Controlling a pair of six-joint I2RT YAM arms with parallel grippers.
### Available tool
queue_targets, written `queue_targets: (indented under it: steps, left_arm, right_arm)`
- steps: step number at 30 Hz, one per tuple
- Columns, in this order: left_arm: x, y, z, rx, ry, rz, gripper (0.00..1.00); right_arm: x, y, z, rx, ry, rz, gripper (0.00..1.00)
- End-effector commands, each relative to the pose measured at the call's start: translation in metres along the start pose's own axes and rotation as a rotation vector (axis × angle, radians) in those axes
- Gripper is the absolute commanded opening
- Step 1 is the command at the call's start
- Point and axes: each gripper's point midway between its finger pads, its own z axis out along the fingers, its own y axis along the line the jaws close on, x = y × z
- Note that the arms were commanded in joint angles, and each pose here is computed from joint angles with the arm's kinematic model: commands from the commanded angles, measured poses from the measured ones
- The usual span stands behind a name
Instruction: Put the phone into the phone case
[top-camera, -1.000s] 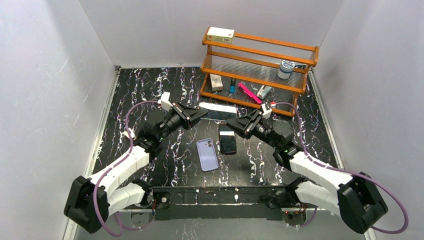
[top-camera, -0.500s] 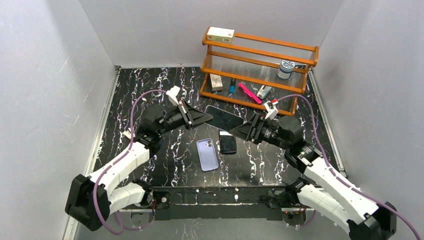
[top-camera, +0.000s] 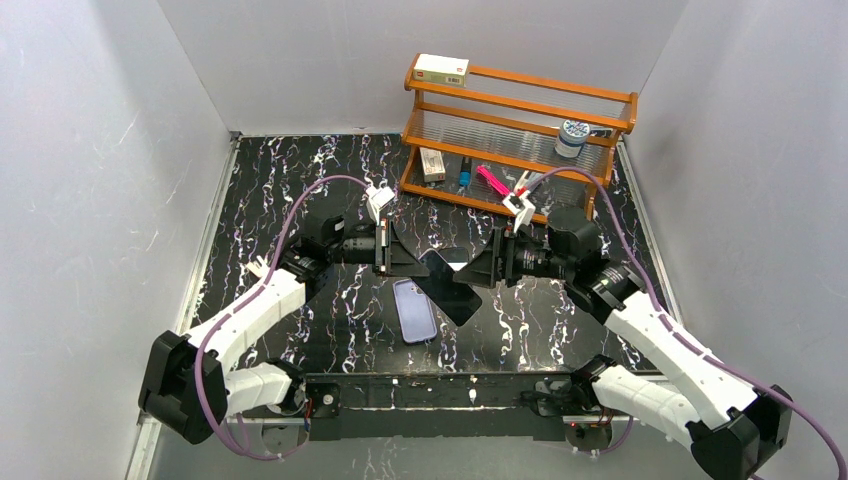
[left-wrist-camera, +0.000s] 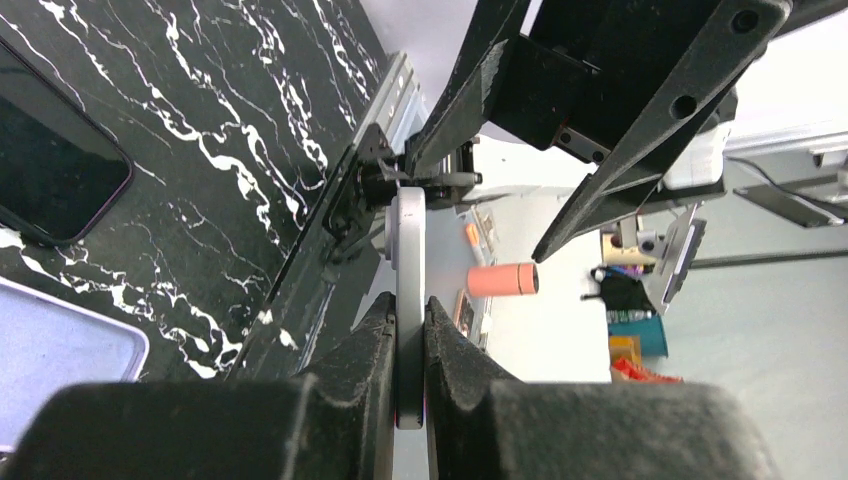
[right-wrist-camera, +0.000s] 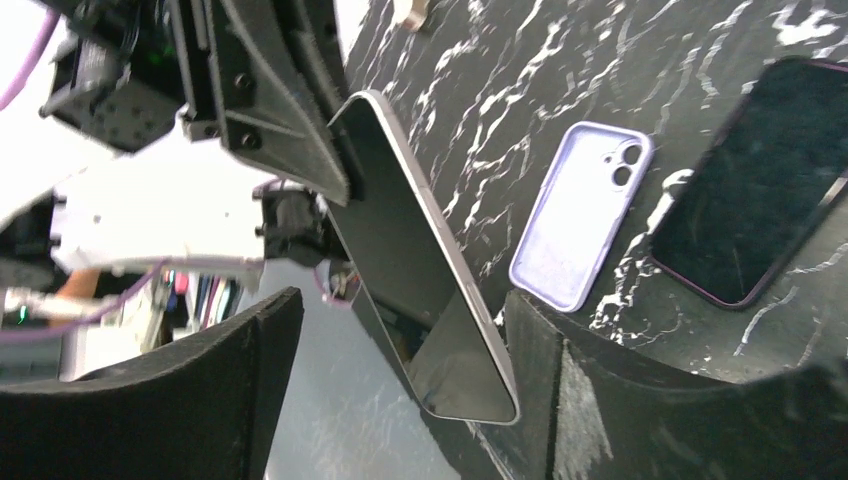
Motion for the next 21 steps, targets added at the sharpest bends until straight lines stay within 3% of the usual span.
queue_targets:
  steps: [1,11,18,21]
  left_arm:
    - [0.006,-0.022,-0.007,0.079,0.083,0.087,0.01]
    - [0.008,-0.024,-0.007,0.113,0.080,0.080,0.01]
    - [0.014,-0.020,-0.008,0.101,0.107,0.078,0.00]
    - [0.014,-0.020,-0.007,0.103,0.110,0.081,0.00]
  right_arm:
    - [0.009,0.033,-0.003,-0.194,0.101,-0.082,0.73]
    - [0.030,0.015,0.011,-0.216,0.178,-0.031,0.70]
    - [0.021,0.005,0.015,-0.146,0.131,-0.043,0.77]
    - [0.028,0.006,0.016,-0.174,0.166,-0.037,0.70]
